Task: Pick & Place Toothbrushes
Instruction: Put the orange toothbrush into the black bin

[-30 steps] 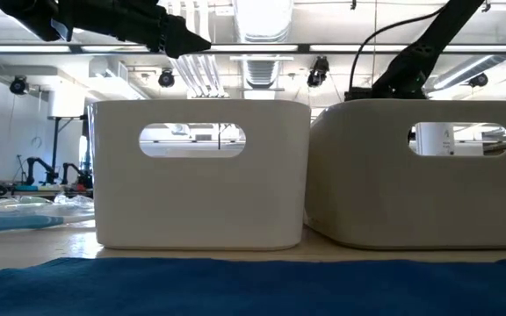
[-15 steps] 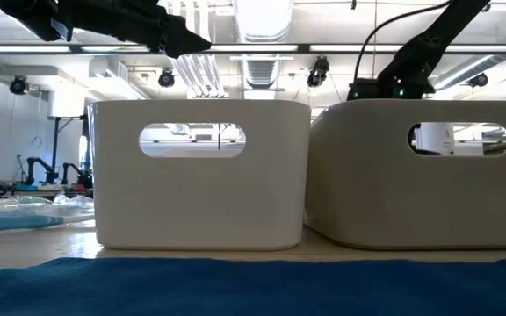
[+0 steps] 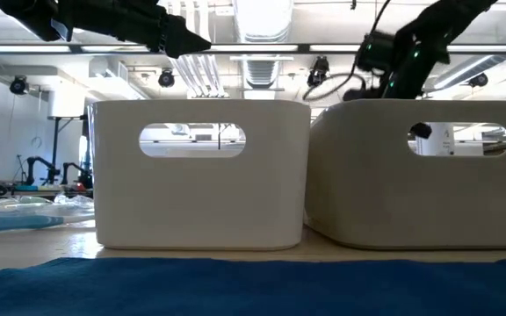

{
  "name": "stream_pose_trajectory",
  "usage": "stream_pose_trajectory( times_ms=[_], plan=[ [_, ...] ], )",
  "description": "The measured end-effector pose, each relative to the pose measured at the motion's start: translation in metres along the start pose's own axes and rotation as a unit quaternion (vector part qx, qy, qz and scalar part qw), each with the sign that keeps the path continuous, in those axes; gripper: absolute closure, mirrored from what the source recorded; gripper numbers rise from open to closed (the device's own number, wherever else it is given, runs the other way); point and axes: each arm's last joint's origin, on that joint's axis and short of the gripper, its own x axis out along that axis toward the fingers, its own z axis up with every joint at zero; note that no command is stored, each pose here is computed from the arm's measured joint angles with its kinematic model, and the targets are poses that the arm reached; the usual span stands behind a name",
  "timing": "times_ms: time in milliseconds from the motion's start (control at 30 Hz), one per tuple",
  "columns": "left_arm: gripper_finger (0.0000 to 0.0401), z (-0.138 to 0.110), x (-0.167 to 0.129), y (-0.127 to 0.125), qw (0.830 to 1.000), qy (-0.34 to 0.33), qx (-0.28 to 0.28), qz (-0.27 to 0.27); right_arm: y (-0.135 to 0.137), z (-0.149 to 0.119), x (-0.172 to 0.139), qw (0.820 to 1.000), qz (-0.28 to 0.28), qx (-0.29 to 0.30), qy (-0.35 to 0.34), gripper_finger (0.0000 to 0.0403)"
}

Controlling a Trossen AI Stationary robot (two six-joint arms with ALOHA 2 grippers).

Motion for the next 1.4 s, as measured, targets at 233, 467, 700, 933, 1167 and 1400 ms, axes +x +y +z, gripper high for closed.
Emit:
stream_pose_trajectory(
  times_ms=[233,467,700,933,1167,1400],
  plan=[
    [0.0185,0.0,0.0,0.0,1.0,0.0,0.0,0.0,0.019,-0.013,-0.026,0.998,0.053,-0.029,-0.024,0.0384],
    [0.0185,0.0,0.0,0.0,1.0,0.0,-0.004,0.0,0.042,-0.032,-0.032,0.995,0.092,-0.047,-0.006,0.0384],
    [0.0185,0.0,0.0,0.0,1.0,0.0,-0.007,0.0,0.067,-0.05,-0.031,0.989,0.129,-0.066,0.005,0.0383],
    [0.0185,0.0,0.0,0.0,1.0,0.0,-0.015,0.0,0.079,-0.062,-0.026,0.99,0.124,-0.073,0.009,0.0383],
    [0.0185,0.0,0.0,0.0,1.0,0.0,-0.019,0.0,0.09,-0.068,-0.012,0.99,0.105,-0.082,0.032,0.0383],
    [0.0185,0.0,0.0,0.0,1.0,0.0,-0.018,0.0,0.109,-0.07,0.004,0.989,0.084,-0.101,0.06,0.0383]
  ],
)
